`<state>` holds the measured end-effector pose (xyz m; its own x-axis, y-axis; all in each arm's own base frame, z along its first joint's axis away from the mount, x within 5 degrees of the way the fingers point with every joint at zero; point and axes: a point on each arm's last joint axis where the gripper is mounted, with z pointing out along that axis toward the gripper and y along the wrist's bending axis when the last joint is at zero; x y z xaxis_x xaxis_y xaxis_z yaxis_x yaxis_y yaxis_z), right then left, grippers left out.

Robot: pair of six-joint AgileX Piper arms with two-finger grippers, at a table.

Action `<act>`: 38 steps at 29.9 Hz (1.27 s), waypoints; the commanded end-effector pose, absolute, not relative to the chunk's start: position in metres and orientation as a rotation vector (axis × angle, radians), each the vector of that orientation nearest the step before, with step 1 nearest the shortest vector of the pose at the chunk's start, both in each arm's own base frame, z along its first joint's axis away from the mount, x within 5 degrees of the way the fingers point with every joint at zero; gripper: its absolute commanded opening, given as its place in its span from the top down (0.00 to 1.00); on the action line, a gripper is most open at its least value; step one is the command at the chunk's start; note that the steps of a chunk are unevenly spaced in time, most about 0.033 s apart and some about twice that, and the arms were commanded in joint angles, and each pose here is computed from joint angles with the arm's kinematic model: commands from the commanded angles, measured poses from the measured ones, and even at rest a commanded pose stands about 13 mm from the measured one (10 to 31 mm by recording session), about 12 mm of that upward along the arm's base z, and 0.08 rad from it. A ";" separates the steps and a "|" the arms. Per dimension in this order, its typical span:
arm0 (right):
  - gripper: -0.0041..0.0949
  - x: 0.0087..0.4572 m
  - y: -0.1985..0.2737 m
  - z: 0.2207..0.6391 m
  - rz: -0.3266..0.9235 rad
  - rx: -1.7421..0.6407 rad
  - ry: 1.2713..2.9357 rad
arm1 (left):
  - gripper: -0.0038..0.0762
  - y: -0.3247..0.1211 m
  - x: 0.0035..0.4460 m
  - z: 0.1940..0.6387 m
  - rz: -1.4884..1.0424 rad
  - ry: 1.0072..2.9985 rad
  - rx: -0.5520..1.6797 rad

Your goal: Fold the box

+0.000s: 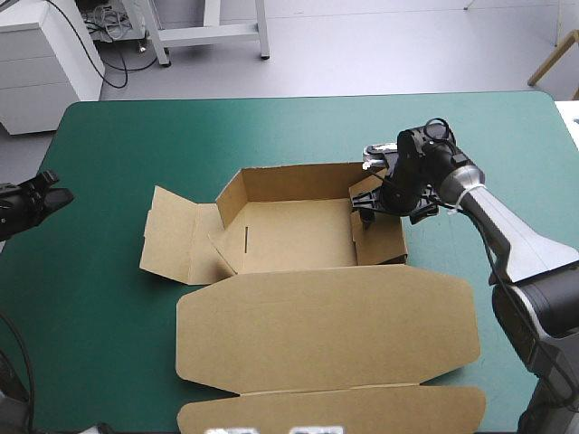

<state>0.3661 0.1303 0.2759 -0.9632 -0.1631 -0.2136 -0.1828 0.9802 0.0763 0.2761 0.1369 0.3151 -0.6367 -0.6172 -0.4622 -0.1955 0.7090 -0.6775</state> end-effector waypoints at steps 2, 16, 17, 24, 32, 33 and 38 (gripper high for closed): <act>0.22 0.360 0.129 0.300 0.156 -0.272 2.865 | 0.96 0.131 0.274 0.338 -0.784 2.124 -0.579; 0.98 0.358 0.130 0.302 0.166 -0.345 2.851 | 0.96 0.127 0.272 0.338 -0.832 2.140 -0.542; 0.98 0.356 0.129 0.306 0.173 -0.352 2.841 | 0.96 0.127 0.273 0.339 -0.829 2.138 -0.531; 0.98 0.327 0.109 0.389 0.213 -0.333 2.564 | 0.96 0.126 0.273 0.341 -0.848 2.117 -0.527; 0.98 0.260 0.080 0.484 0.241 -0.341 2.248 | 0.94 0.129 0.274 0.340 -0.804 2.116 -0.550; 0.98 0.254 0.079 0.489 0.243 -0.345 2.230 | 0.92 0.129 0.274 0.339 -0.799 2.121 -0.546; 0.98 0.238 0.076 0.500 0.260 -0.365 2.183 | 0.60 0.129 0.273 0.337 -0.785 2.151 -0.527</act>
